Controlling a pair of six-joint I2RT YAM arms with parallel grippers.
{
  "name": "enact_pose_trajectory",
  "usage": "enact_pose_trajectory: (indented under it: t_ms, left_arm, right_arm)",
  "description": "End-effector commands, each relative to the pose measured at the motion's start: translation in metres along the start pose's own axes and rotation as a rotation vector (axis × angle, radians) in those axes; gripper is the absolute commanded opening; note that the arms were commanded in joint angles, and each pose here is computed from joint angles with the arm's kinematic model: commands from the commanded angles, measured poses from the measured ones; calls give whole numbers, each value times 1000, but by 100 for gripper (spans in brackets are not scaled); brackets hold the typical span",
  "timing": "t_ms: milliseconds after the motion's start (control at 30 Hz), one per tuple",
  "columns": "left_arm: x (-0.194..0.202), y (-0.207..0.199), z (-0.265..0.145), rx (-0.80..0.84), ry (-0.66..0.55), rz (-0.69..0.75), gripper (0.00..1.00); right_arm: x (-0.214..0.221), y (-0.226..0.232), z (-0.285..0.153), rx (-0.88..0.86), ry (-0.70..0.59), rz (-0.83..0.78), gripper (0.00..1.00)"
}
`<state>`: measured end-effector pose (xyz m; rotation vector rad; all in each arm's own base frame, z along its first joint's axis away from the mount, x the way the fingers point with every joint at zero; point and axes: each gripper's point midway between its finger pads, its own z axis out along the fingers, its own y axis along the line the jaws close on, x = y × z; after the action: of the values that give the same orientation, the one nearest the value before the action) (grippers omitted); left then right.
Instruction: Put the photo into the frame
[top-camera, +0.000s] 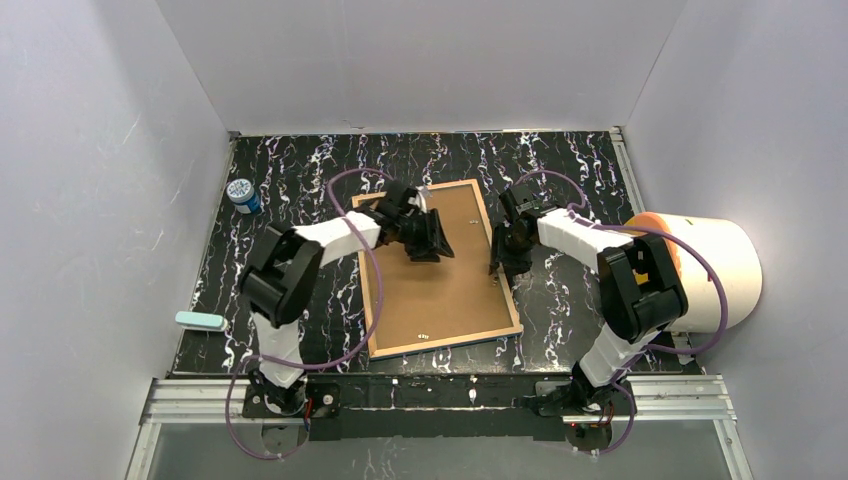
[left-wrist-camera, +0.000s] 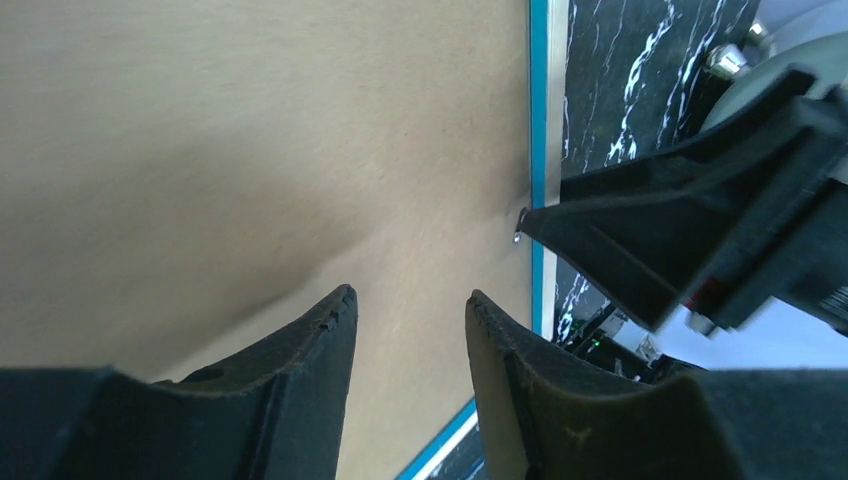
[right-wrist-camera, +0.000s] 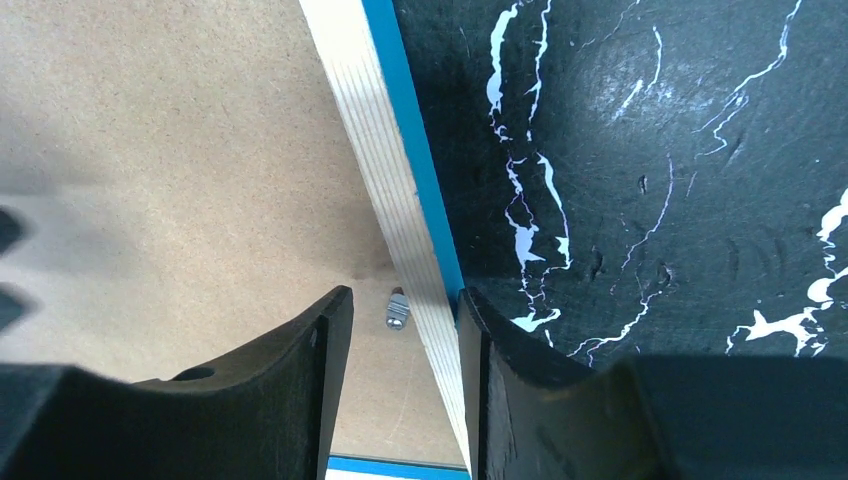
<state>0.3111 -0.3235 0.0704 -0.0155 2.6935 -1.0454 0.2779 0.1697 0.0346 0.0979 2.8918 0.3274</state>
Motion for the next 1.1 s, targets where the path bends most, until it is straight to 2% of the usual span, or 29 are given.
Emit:
enact_pose_trajectory:
  t_ms: [0,133,200,367,500,633,933,1067]
  left_arm:
    - [4,-42,32,102,-15,43,41]
    - [12,-50,53,111,-5,61,38]
    - [18,-51,59,114,12,58,36]
    - [29,-16,64,-31,29,41,34]
    - [47,17,65,-163,98,25,33]
    - [58,31,68,-209,151,14,32]
    - [66,50,71,-295,204,20,31]
    - [69,54,71,-308,212,14,31]
  right_arm:
    - [-13,13,-16,-58,-55,-12,49]
    - [-6,12,-15,-80,-37,-36,41]
    - [-2,11,-14,-85,-25,-43,39]
    - [4,9,-8,-86,-6,-61,42]
    - [6,9,-1,-95,10,-65,46]
    - [11,8,6,-94,32,-54,47]
    - [25,-18,19,6,66,-85,43]
    - [26,-19,19,7,68,-91,35]
